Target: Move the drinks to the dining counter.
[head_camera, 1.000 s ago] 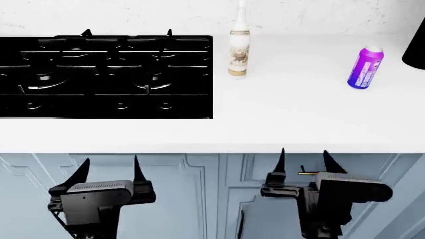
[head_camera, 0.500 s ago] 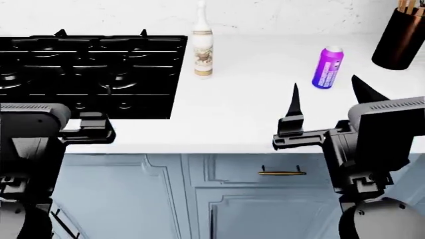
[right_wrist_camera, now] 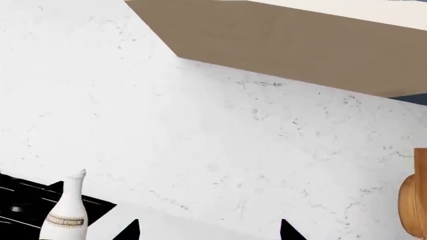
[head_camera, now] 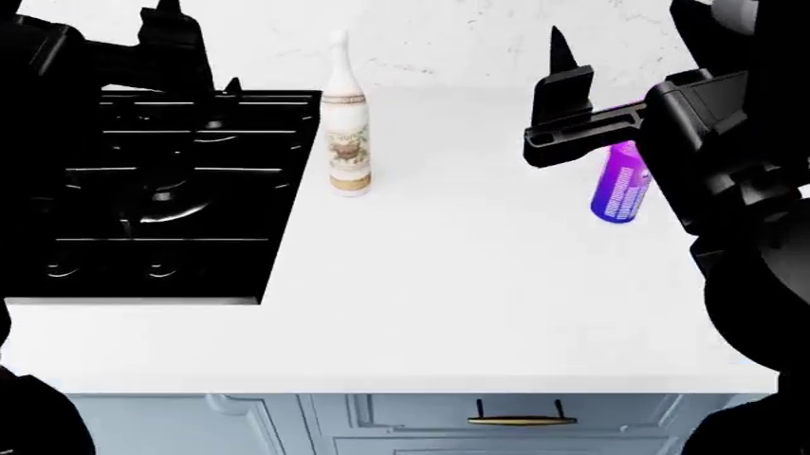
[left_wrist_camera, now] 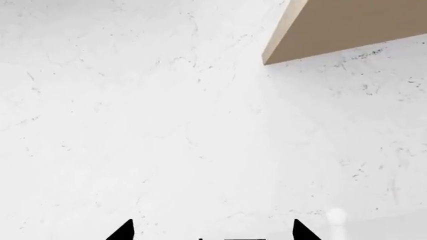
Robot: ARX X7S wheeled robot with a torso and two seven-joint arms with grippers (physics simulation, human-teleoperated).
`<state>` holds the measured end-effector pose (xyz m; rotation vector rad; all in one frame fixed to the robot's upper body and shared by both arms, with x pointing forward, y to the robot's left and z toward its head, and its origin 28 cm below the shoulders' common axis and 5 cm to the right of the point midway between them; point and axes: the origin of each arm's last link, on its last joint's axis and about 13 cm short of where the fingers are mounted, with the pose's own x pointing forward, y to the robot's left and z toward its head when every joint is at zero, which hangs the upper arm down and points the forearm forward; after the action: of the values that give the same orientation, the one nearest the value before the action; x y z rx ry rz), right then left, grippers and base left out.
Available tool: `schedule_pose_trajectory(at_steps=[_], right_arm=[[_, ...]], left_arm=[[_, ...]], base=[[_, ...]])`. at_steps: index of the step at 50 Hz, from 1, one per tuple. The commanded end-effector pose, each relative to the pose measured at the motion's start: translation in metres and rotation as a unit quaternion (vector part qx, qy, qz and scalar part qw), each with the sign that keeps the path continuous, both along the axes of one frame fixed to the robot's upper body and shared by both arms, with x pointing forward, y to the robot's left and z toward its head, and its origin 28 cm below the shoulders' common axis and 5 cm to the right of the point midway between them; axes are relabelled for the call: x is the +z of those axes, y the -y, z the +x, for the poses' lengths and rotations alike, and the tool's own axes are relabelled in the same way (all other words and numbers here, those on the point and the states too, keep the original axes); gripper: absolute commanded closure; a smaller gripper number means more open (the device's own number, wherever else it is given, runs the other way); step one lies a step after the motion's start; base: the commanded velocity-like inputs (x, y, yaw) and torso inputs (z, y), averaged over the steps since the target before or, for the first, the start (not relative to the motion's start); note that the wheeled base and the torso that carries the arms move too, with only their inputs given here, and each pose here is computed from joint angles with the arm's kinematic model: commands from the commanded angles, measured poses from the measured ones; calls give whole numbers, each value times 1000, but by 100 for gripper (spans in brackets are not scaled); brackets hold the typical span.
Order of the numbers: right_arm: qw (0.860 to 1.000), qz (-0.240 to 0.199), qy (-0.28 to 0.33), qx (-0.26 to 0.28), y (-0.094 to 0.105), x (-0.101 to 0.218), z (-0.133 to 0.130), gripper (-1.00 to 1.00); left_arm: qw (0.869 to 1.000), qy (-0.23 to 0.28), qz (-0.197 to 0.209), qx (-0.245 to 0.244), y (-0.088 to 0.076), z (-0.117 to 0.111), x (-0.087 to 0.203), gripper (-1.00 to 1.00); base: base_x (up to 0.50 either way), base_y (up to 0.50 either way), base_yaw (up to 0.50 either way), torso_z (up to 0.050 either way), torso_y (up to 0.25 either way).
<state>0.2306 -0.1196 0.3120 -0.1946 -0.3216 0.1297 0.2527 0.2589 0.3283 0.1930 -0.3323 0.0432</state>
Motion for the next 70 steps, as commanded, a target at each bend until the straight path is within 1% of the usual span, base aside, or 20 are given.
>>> schedule_pose_trajectory(at_steps=[1,9,11,12,17,18,20,21,22,23,24,26,28,31,32,35,40,51,62,70], right_arm=[[1000,-9,1,-11,3,17,-21,-100],[1000,-18,-3,3,2,10,-21,-100],[999,-11,-18,-33,3,8,-18,-100],[999,9,-30,-23,4,8,-17,-100],[997,31,-60,-34,7,5,-14,-100],[995,20,-83,-45,7,2,-13,-100],[990,44,-120,-61,10,-1,-10,-100],[984,64,-151,-69,12,-4,-7,-100],[984,55,-153,-68,11,-6,-9,-100],[983,56,-158,-69,11,-6,-9,-100],[978,55,-182,-89,12,-9,-7,-100],[977,61,-186,-87,12,-11,-6,-100],[970,49,-214,-108,14,-22,-1,-100],[967,59,-221,-115,17,-28,3,-100],[961,60,-238,-127,19,-34,7,-100],[960,66,-241,-125,21,-41,11,-100],[957,76,-236,-148,26,-41,10,-100],[953,81,-231,-180,30,-39,0,-100],[942,101,-275,-165,35,-57,28,-100],[938,105,-284,-167,39,-62,36,-100]], left_arm=[[1000,-1,-4,-1,-1,-3,10,-100],[1000,-1,-1,1,-3,-5,6,-100],[1000,-11,-4,-3,-3,-4,4,-100],[999,-28,-7,-15,-2,-4,2,-100],[999,-45,-10,-25,-1,-4,1,-100],[997,-69,-9,-40,0,-4,-1,-100],[990,-129,9,-55,2,1,-8,-100],[988,-144,10,-57,4,2,-9,-100],[985,-158,25,-59,6,2,-12,-100],[985,-160,25,-62,7,2,-13,-100],[984,-164,28,-63,9,4,-13,-100],[984,-163,28,-66,10,7,-14,-100],[982,-173,31,-72,13,11,-20,-100],[981,-178,36,-70,15,18,-26,-100],[981,-180,35,-70,16,21,-29,-100],[979,-187,37,-70,18,29,-36,-100],[977,-195,38,-73,20,36,-43,-100],[978,-193,32,-75,19,33,-42,-100],[978,-192,37,-75,20,32,-42,-100],[978,-192,34,-76,20,32,-43,-100]], base=[[223,-74,0,0,0],[375,-60,0,0,0],[207,-31,0,0,0],[0,0,0,0,0],[0,0,0,0,0],[0,0,0,0,0],[0,0,0,0,0],[0,0,0,0,0],[0,0,0,0,0],[0,0,0,0,0],[0,0,0,0,0],[0,0,0,0,0],[0,0,0,0,0],[0,0,0,0,0],[0,0,0,0,0],[0,0,0,0,0],[0,0,0,0,0],[0,0,0,0,1],[0,0,0,0,0],[0,0,0,0,0]])
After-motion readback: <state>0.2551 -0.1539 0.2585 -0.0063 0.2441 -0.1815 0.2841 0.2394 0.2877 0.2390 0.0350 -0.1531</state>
